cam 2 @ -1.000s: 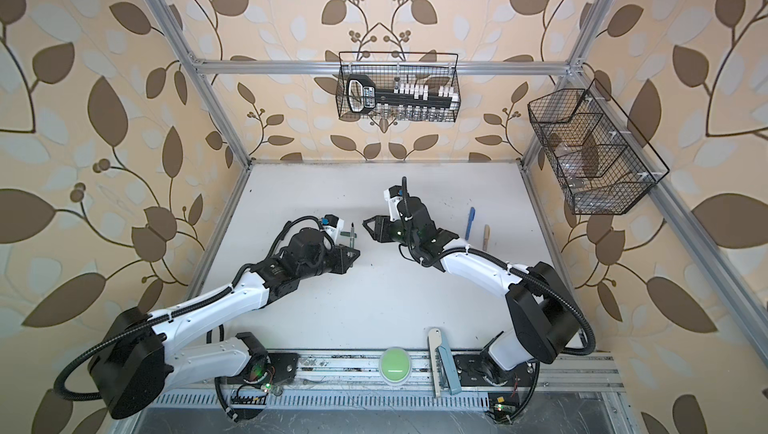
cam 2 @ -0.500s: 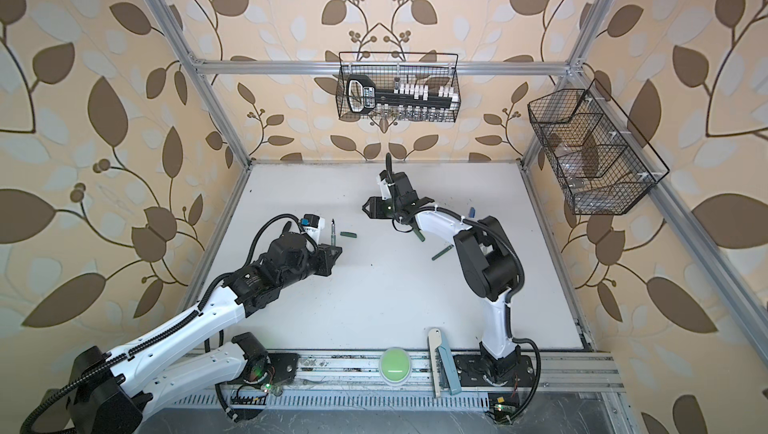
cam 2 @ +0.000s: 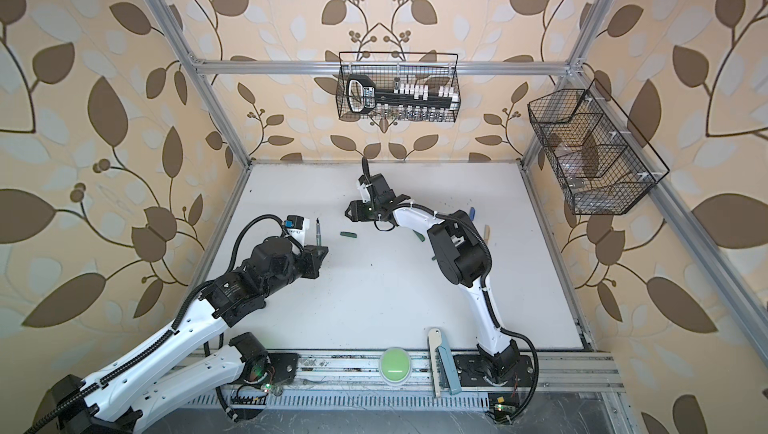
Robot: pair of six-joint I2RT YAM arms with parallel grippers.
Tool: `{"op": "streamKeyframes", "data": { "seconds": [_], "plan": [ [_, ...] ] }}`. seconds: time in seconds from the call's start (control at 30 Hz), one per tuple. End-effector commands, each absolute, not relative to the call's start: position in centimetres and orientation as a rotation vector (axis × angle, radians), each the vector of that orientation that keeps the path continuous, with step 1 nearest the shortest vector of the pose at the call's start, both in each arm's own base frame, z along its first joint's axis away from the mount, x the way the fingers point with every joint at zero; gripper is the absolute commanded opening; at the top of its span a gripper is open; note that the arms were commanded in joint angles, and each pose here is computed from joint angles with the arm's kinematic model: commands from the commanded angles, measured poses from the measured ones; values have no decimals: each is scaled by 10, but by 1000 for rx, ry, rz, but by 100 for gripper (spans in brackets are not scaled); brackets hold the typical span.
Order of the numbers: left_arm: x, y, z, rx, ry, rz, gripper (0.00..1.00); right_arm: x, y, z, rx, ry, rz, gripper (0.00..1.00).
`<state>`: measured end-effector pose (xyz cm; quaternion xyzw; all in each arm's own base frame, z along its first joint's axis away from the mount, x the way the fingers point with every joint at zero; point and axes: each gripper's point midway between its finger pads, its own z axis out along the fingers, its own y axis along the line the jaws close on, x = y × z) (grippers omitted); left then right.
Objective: Insert the pens into the pen caps
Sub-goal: 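Move the right gripper to the green cap and close on it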
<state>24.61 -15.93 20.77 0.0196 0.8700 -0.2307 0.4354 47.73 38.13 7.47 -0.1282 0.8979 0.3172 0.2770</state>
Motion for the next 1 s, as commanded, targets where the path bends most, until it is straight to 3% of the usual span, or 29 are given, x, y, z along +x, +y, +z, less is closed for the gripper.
{"op": "streamKeyframes", "data": {
  "seconds": [0.0,0.37,0.63,0.97],
  "plan": [
    [249,-143,231,-26,2103,-533,0,471,393,52,-429,2463,800,58],
    [247,-132,237,-61,2100,-483,0,448,428,23,-659,2562,809,59],
    [251,-130,240,-42,2098,-438,0,402,414,8,-802,2707,812,58],
    [257,-137,233,-12,2108,-433,0,353,399,22,-1046,2716,772,50]
  ]
}}
